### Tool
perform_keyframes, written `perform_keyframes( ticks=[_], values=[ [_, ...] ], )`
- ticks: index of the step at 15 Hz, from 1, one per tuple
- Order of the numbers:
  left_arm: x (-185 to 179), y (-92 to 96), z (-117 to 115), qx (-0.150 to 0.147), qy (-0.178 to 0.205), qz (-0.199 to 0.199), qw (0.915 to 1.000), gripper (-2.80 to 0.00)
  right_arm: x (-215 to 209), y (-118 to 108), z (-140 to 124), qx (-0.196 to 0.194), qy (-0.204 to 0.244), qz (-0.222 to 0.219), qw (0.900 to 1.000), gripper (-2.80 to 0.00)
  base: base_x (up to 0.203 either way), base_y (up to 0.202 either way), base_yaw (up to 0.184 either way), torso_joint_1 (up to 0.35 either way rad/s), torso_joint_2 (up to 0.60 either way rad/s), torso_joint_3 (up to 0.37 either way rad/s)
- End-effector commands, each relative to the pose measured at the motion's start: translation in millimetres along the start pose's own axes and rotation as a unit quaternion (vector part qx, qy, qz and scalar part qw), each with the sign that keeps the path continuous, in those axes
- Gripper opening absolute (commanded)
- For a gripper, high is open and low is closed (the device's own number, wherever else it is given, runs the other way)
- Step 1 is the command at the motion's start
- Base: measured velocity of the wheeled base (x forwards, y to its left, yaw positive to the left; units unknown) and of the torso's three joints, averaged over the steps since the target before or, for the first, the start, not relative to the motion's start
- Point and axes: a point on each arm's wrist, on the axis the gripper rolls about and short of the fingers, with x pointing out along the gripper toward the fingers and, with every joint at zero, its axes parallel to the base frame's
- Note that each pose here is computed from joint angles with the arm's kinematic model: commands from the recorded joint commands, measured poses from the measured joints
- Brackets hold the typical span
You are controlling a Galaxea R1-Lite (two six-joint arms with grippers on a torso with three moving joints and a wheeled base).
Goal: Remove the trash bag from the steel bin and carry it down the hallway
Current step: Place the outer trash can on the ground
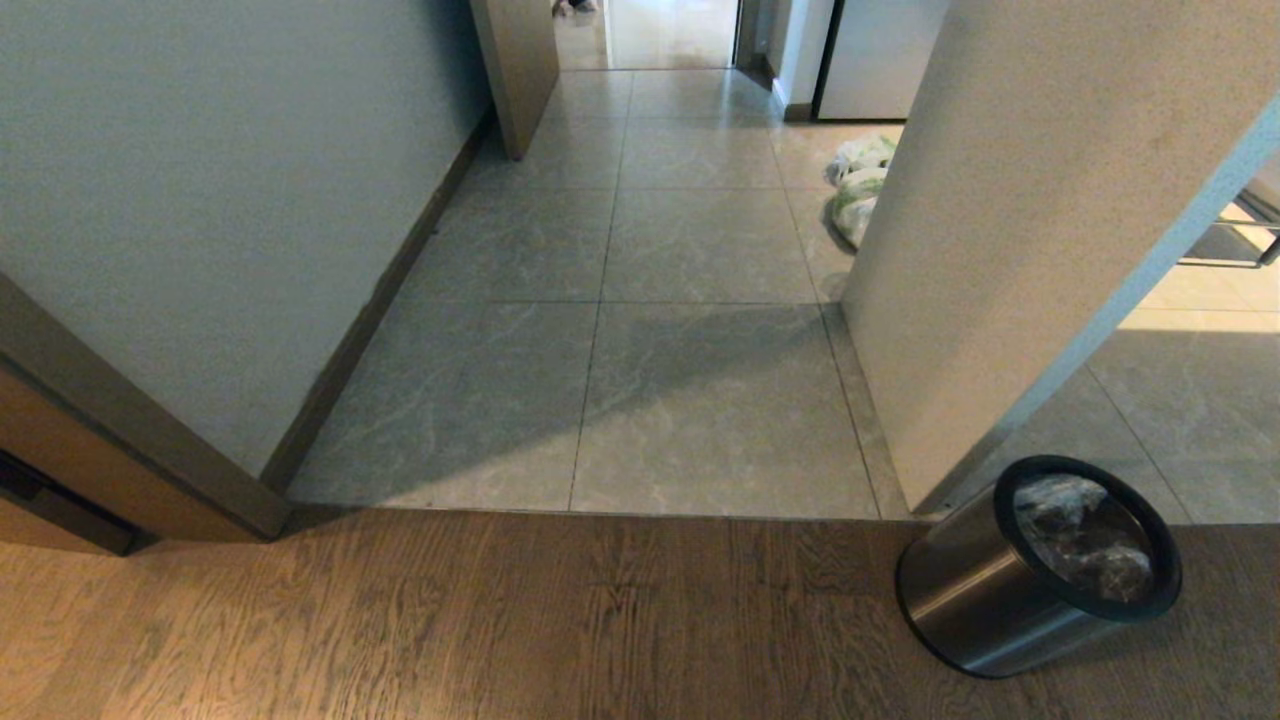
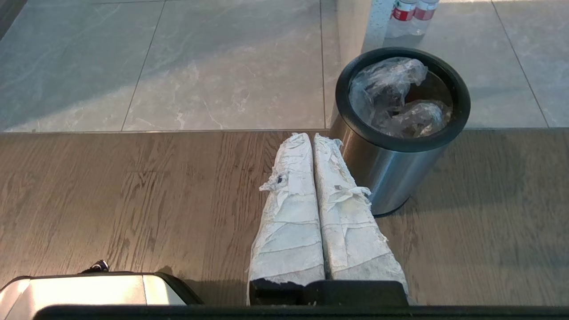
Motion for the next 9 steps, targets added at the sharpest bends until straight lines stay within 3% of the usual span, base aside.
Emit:
perform_keyframes(
  ticks=[1, 5, 9],
  values=[
    [0.0, 0.0, 0.0, 0.0, 0.0, 0.0, 1.0, -2.8, 0.0, 0.0, -0.1, -0.003, 0.0, 0.001, 1.0, -2.8, 0.0, 0.0, 0.0, 0.0, 0.0, 0.0],
    [0.0, 0.0, 0.0, 0.0, 0.0, 0.0, 1.0, -2.8, 0.0, 0.0, -0.1, -0.001, 0.0, 0.0, 1.0, -2.8, 0.0, 0.0, 0.0, 0.0, 0.0, -0.023],
    [0.0, 0.0, 0.0, 0.0, 0.0, 0.0, 1.0, -2.8, 0.0, 0.0, -0.1, -0.002, 0.0, 0.001, 1.0, -2.8, 0.0, 0.0, 0.0, 0.004, 0.0, -0.168]
  ],
)
